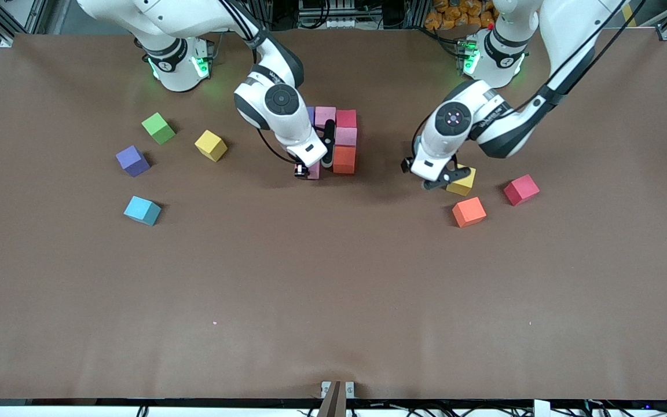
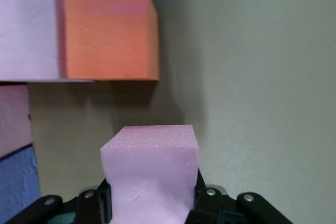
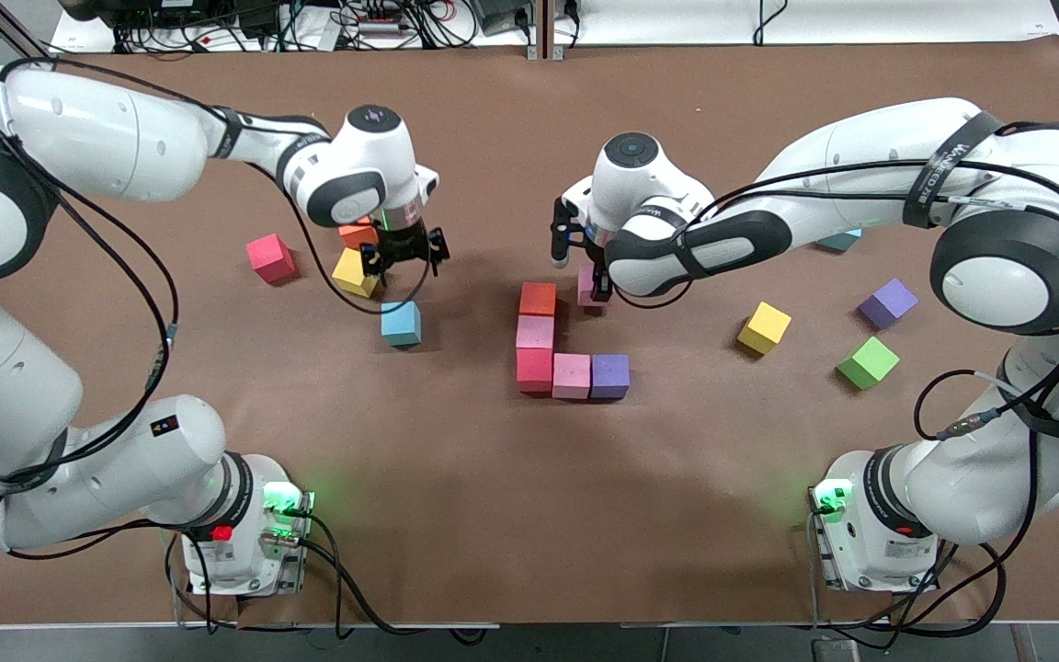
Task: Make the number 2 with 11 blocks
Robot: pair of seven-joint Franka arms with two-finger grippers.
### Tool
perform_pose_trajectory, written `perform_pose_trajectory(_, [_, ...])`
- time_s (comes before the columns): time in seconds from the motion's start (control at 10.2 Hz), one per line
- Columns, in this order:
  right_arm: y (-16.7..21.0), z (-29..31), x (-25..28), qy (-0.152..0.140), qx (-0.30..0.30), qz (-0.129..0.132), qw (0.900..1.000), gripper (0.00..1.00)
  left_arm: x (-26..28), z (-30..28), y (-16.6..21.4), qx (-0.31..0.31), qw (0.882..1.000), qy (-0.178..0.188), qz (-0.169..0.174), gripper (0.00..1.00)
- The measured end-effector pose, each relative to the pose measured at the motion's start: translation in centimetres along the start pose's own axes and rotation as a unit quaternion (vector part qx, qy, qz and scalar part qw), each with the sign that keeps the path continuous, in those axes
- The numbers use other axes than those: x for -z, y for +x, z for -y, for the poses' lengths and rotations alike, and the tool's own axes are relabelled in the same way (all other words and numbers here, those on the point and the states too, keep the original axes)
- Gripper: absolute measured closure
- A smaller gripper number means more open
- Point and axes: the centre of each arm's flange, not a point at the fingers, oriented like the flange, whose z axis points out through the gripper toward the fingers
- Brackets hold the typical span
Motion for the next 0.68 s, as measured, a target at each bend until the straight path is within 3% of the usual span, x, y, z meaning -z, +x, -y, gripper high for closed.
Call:
perform_pose_trajectory(0.29, [1.4, 1.9, -0.8, 0.001, 0.003, -0.006, 1.0, 0.44, -1.8, 0.6, -3.3, -0.03, 0.999, 0.017, 0.004, 0.0])
perform_pose_trajectory(0.68, [1.8, 2.8, -2.1, 0.007, 0.005, -0.009, 1.0, 0.44, 0.4, 2.0, -2.5, -0.017, 1.0, -0.002, -0.001, 0.0])
